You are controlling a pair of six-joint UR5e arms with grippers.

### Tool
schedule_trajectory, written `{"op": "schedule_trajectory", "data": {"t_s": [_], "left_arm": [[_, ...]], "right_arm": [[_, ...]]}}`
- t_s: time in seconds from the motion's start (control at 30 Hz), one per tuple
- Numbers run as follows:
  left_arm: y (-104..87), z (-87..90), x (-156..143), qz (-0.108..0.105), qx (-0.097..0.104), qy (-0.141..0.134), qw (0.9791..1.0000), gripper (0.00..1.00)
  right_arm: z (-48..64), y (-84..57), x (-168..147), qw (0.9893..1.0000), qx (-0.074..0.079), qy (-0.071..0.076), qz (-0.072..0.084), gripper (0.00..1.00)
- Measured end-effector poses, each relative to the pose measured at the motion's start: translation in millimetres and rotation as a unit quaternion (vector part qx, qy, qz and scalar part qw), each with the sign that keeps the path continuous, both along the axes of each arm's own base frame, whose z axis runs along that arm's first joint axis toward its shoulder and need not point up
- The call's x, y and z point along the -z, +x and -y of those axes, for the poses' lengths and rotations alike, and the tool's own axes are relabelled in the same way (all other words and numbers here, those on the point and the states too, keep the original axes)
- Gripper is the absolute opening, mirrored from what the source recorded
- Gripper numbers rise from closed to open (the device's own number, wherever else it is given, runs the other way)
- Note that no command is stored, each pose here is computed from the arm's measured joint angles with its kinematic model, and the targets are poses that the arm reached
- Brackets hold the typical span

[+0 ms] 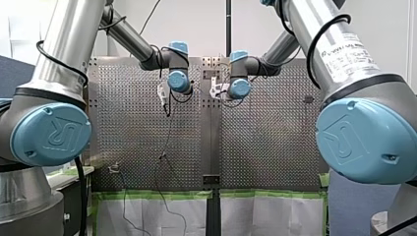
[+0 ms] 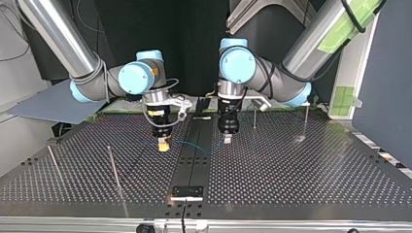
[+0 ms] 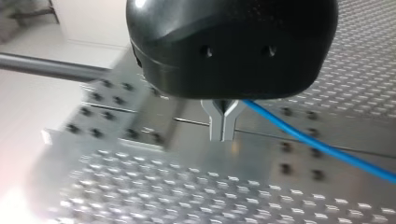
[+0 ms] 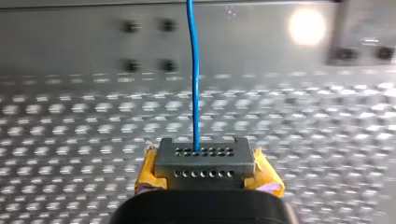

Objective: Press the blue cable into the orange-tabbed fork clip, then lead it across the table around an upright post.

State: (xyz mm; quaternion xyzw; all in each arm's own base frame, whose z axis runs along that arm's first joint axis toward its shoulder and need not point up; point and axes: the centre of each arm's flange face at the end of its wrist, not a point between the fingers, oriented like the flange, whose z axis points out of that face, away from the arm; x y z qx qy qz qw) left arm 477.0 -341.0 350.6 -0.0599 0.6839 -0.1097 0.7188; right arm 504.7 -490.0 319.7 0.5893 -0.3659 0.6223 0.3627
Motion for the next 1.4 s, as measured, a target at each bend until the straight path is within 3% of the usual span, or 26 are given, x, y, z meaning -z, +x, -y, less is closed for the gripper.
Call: {"op": "schedule_trajectory", "data": {"t_s": [0.27, 0.57, 0.83, 0.93, 1.03, 1.17, 1.4], "left_arm": [[0.8, 0.4, -39.9, 0.027, 0.0, -0.012, 0.9996, 0.0], [6.5, 6.5, -67.6, 0.039, 0.008, -0.017, 0.9991, 0.0], [10.9, 11.9, -98.4, 0.042, 0.024, -0.021, 0.9986, 0.0], [12.4, 14.1, -109.6, 0.043, 0.031, -0.026, 0.9982, 0.0], [14.1, 16.5, -122.7, 0.049, 0.039, -0.034, 0.9974, 0.0], [18.7, 20.8, -133.2, 0.053, 0.048, -0.042, 0.9966, 0.0], [32.2, 37.0, -125.5, 0.034, 0.065, -0.034, 0.9967, 0.0]], "right_arm": [[-6.2, -7.6, -69.8, 0.9989, 0.001, -0.038, 0.027, 0.0], [-17.6, -22.7, -137.8, 0.9962, 0.006, -0.071, 0.05, 0.0], [-33.1, -46.3, -188.9, 0.9933, 0.016, -0.093, 0.066, 0.0], [-38.2, -56.7, -203.3, 0.9929, 0.022, -0.096, 0.066, 0.0], [-38.1, -64.9, -207.4, 0.9934, 0.03, -0.092, 0.061, 0.0], [-34.0, -73.9, -206.9, 0.9941, 0.041, -0.085, 0.055, 0.0], [-21.7, -92.4, -202.5, 0.9947, 0.063, -0.071, 0.04, 0.0]]}}
